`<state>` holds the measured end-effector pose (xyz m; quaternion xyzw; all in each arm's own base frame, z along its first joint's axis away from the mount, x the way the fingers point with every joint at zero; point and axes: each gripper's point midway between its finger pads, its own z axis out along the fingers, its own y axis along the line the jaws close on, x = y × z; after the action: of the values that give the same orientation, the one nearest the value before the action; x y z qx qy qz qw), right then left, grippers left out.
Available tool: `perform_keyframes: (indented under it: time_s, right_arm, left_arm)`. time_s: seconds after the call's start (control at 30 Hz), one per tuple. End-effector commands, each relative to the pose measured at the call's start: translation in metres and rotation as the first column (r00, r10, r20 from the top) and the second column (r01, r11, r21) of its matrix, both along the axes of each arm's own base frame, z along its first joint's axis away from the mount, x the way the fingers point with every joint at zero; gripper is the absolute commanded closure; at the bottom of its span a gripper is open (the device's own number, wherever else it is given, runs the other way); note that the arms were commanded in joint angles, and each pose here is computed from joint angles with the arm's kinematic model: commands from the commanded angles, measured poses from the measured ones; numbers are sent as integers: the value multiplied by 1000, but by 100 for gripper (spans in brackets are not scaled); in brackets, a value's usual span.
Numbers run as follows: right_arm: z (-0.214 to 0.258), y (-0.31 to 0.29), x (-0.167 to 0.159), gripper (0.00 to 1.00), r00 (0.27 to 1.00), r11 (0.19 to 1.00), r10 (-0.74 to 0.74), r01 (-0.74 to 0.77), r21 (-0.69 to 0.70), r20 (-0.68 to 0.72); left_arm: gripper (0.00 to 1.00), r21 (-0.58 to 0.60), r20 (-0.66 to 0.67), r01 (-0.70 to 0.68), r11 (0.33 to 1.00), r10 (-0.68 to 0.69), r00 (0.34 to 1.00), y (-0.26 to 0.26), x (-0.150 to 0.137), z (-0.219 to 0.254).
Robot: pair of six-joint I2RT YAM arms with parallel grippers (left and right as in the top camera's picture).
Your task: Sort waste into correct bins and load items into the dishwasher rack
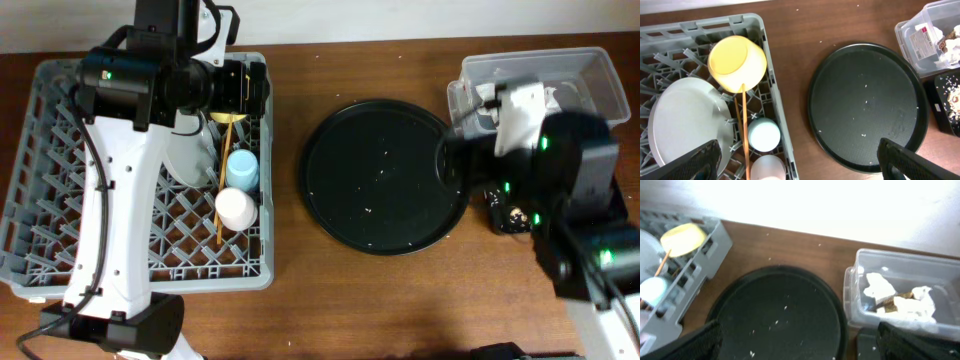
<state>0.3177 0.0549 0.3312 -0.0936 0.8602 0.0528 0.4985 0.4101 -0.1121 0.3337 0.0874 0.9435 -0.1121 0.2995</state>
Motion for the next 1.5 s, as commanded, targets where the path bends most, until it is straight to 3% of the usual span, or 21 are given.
perform_keyframes:
  time_s: [0.0, 0.07, 0.17, 0.3, 0.83, 0.9, 0.93, 1.03, 1.1, 1.23, 1.3, 1.37, 1.47]
  right_arm:
    - [-39, 3, -19, 2, 975, 998, 39, -47, 33, 218]
    - [-83, 0, -43, 2, 942, 998, 33, -52, 46, 335]
    - [-149, -8, -67, 2, 931, 998, 13, -37, 59, 365]
    - [-181, -12, -74, 2, 917, 998, 2, -28, 59, 400]
    - [-172, -16, -75, 2, 899, 998, -20, -5, 56, 438]
    - [-172, -16, -75, 2, 899, 998, -21, -4, 56, 438]
    - [-172, -16, -75, 2, 899, 998, -20, -5, 56, 438]
    - [-172, -16, -75, 1, 899, 998, -20, -5, 56, 438]
    - [-172, -16, -75, 2, 899, 998, -20, -5, 56, 438]
    - [-172, -16, -75, 2, 899, 998, -21, -4, 56, 438]
    - [-172, -16, -75, 2, 899, 998, -20, -5, 56, 438]
    - [-172, -16, -75, 2, 899, 998, -20, -5, 56, 438]
    - [-172, -16, -75, 2, 899, 998, -20, -5, 56, 438]
  left_arm:
    - [1, -10, 14, 2, 1000, -1, 1000, -1, -1, 5]
    - [1, -10, 13, 2, 1000, -1, 1000, -1, -1, 5]
    - [1, -10, 13, 1, 1000, -1, 1000, -1, -1, 5]
    - [1, -10, 14, 2, 1000, -1, 1000, -1, -1, 5]
    - [1, -8, 16, 0, 1000, 0, 1000, 0, 0, 6]
    - [1, 63, 72, -27, 998, 22, 997, 14, 0, 16]
    - [1, 98, 138, 25, 995, -39, 990, 14, -1, 30]
    - [1, 143, 438, 64, 988, -121, 891, 14, 0, 62]
    - [1, 119, 542, 29, 992, -89, 836, 27, -16, 24]
    - [1, 97, 650, -83, 992, 0, 760, 73, -86, -86]
    - [1, 83, 721, -137, 987, 35, 692, 89, -121, -118]
    - [1, 152, 774, -141, 978, -30, 633, 91, -144, -139]
    - [1, 167, 797, -163, 972, -36, 602, 96, -154, -159]
